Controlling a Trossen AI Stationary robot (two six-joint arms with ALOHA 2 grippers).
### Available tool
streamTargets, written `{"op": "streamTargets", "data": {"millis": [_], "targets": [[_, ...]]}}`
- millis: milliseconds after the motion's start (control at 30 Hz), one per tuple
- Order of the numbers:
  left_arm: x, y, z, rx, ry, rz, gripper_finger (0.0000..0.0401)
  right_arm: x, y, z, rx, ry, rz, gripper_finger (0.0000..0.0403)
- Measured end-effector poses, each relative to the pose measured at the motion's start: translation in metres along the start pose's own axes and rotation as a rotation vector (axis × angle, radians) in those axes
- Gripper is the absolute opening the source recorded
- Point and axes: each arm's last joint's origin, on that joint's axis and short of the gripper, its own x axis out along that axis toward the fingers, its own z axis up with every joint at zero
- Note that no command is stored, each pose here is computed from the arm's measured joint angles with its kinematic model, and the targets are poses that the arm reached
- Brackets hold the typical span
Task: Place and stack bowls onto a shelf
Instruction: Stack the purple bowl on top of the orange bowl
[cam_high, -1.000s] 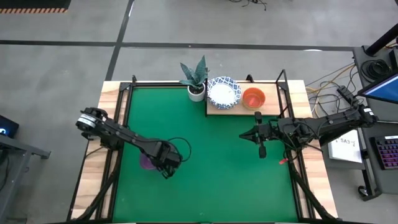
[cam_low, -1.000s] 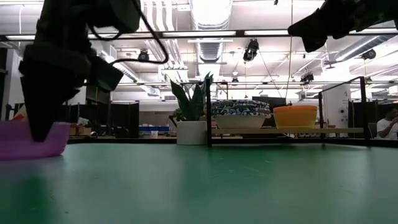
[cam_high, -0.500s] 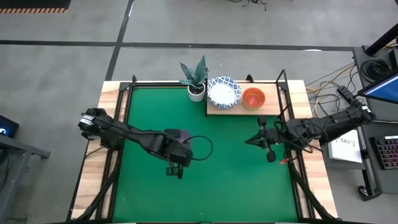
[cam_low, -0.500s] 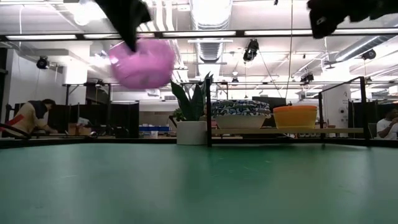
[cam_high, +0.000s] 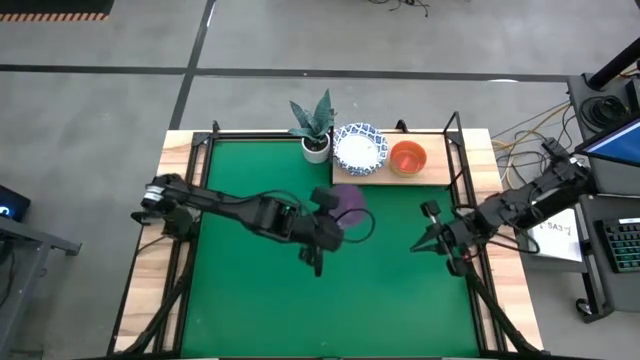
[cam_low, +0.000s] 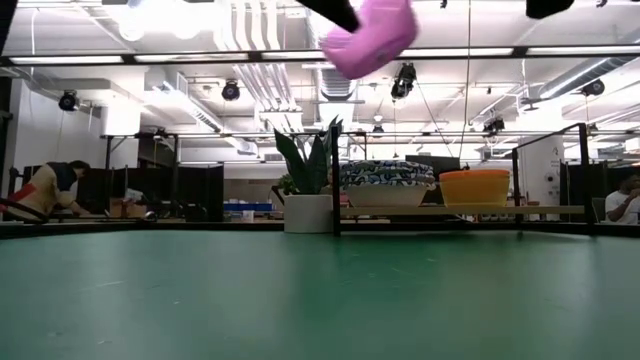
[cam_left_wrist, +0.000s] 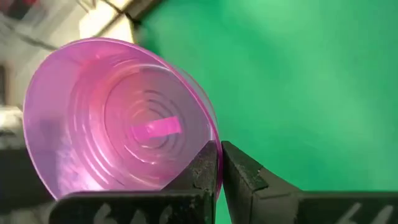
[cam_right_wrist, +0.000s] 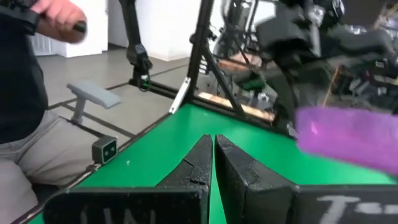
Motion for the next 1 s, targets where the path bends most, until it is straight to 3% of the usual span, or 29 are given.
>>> {"op": "streamTargets", "data": {"millis": [200, 467, 733, 1000], "targets": [[0.034, 0.029, 0.007, 0.067, -0.099, 0.105, 0.0, -0.003, 0.003, 0.004, -0.043, -0.035, 0.023, 0.0009], [0.086, 0.069, -0.005, 0.09, -0.163, 0.14, 0.0, -0.003, 0.003, 0.004, -0.065, -0.037, 0.024, 0.0009], [0.128, 0.108, -0.022, 0.003, -0.21, 0.241, 0.0, -0.004, 0.003, 0.004, -0.076, -0.038, 0.023, 0.0009], [0.154, 0.12, -0.024, -0.047, -0.3, 0.334, 0.0, -0.003, 0.003, 0.004, -0.085, -0.035, 0.023, 0.0009]]}}
